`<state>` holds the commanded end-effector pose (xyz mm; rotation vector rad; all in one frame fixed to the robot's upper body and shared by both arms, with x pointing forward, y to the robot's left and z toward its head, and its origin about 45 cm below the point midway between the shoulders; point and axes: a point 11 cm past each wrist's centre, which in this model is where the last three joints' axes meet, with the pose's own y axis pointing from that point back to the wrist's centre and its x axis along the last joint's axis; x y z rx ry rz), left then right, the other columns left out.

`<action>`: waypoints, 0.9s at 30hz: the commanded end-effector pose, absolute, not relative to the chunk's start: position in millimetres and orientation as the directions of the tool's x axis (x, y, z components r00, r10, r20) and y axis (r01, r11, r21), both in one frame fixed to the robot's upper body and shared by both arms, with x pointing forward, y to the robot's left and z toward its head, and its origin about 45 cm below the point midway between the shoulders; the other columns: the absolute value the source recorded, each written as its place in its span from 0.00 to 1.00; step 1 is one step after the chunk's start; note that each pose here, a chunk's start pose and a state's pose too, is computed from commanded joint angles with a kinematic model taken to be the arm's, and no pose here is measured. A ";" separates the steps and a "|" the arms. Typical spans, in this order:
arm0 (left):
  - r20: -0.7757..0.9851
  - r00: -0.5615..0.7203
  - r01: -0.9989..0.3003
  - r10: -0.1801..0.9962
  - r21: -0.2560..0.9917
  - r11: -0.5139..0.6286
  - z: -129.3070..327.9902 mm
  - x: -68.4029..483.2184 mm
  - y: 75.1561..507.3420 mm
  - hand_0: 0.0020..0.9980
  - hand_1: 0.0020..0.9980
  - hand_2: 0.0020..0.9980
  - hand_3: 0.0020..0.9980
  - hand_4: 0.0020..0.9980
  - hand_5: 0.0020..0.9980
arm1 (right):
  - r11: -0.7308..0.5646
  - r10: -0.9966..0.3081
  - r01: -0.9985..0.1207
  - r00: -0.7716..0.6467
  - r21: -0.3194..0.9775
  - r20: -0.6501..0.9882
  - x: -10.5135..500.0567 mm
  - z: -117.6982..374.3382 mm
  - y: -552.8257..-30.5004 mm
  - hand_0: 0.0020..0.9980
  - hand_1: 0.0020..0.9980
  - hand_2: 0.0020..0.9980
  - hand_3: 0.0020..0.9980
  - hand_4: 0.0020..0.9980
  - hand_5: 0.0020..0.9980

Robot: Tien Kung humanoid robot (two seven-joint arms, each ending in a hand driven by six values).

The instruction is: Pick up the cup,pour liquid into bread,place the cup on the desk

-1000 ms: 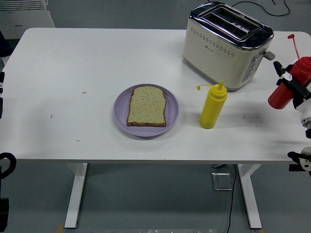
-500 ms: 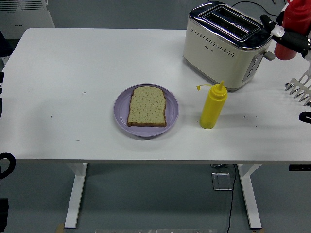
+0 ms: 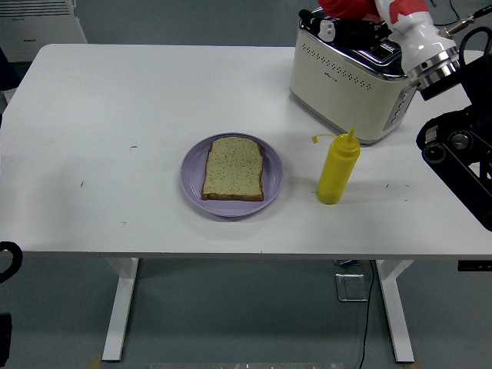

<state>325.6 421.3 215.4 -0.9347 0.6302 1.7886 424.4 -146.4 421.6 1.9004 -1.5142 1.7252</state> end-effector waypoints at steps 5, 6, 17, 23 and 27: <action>-0.823 -0.224 -0.923 0.522 0.007 -0.385 214.3 324.7 421.7 0.80 0.78 0.78 0.70 0.56 1.00 | -0.517 -0.390 -0.731 -0.263 -0.446 0.883 433.1 420.1 -123.8 0.00 0.00 0.13 0.16 0.75 0.30; -0.823 -0.225 -0.923 0.521 0.008 -0.385 214.0 324.4 421.9 0.80 0.78 0.78 0.70 0.56 1.00 | -0.511 -0.356 -0.740 -0.282 -0.438 0.891 437.3 420.2 -123.3 0.00 0.00 0.13 0.16 0.75 0.30; -0.829 -0.226 -0.920 0.511 0.008 -0.393 213.4 323.0 424.2 0.80 0.78 0.78 0.70 0.57 1.00 | -0.562 0.018 -0.772 -0.370 -0.297 0.929 450.2 388.9 -118.6 0.00 0.00 0.13 0.16 0.74 0.32; -0.830 -0.227 -0.918 0.510 0.008 -0.396 213.5 322.5 425.2 0.80 0.78 0.78 0.70 0.56 1.00 | -0.560 0.038 -0.771 -0.390 -0.304 0.920 454.6 396.6 -120.6 0.00 0.00 0.13 0.16 0.74 0.32; -0.829 -0.226 -0.919 0.511 0.008 -0.395 213.5 322.6 425.1 0.80 0.78 0.78 0.70 0.56 1.00 | -0.543 0.017 -0.763 -0.426 -0.349 0.905 457.4 416.5 -125.3 0.00 0.00 0.13 0.16 0.73 0.31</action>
